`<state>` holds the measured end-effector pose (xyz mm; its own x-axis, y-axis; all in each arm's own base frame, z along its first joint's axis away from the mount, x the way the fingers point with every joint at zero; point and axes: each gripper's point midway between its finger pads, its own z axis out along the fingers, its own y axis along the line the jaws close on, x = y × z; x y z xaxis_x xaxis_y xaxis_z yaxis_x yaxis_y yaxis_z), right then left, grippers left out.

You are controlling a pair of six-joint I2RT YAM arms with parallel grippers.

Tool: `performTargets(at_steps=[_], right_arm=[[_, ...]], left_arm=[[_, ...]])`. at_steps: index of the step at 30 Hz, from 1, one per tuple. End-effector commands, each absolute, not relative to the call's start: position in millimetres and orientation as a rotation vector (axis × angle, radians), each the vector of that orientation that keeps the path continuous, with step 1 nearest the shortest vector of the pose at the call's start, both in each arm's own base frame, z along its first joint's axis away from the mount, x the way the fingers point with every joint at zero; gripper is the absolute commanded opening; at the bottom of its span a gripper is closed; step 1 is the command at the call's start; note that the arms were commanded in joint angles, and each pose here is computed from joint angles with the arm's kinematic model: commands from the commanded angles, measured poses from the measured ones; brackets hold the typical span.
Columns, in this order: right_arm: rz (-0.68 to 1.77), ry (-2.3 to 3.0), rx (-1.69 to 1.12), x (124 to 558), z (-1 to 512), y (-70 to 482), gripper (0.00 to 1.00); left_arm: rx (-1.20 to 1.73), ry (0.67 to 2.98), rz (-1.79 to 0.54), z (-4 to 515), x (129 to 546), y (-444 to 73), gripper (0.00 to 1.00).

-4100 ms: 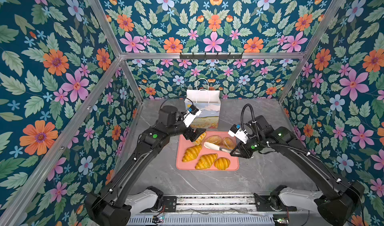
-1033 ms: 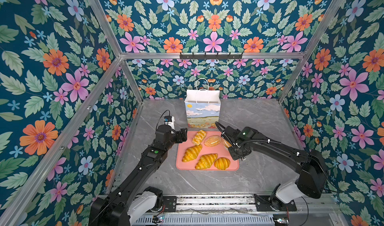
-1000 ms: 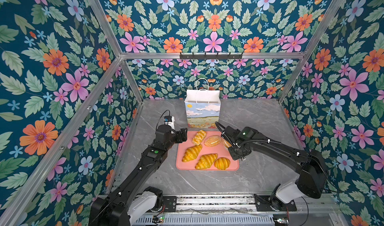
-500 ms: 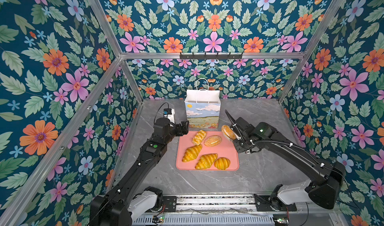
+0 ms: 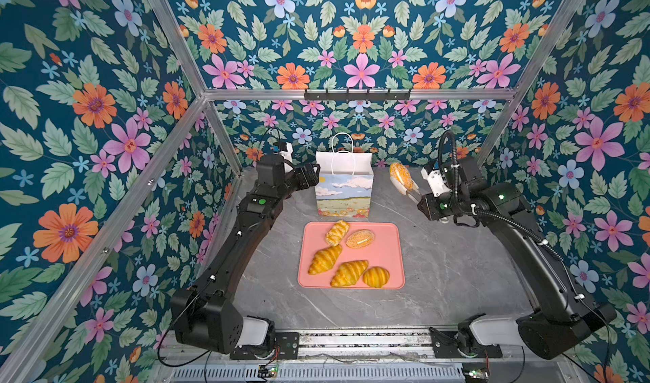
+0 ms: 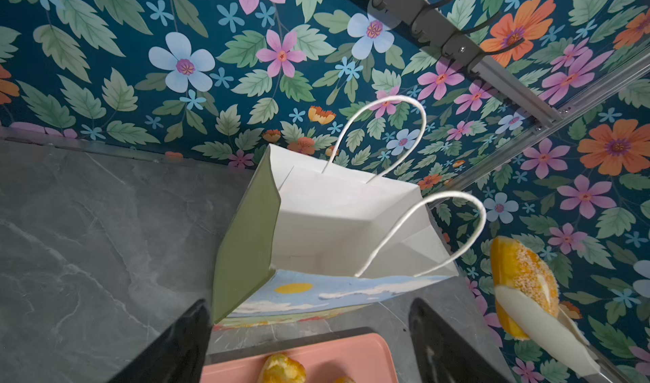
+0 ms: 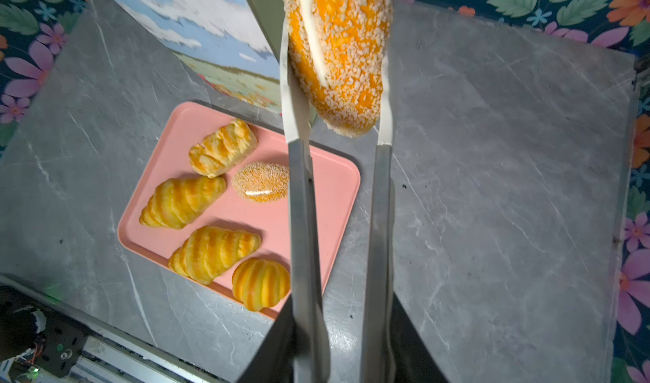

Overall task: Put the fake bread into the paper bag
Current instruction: 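Close the tongs on the sugar-coated bun and lift it off the tray, then carry the bun in the tongs with the right gripper over the paper bag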

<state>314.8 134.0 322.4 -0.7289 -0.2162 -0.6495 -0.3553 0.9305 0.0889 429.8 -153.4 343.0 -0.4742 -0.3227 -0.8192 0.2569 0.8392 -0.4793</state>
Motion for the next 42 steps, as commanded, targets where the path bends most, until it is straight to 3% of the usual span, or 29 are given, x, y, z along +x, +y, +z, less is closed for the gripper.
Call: performTargets(at_steps=[1,16,42], right_arm=[[0.379,2.286,-0.549,331,347,151,0.32],[0.506,2.156,-0.825,392,368,186,0.32],[0.612,2.092,-1.101,420,347,217,0.33]], left_arm=[[-0.035,1.989,-0.664,339,439,-154,0.88],[0.096,2.092,-0.722,319,464,-169,0.79],[0.115,2.103,-0.829,324,477,-173,0.76]])
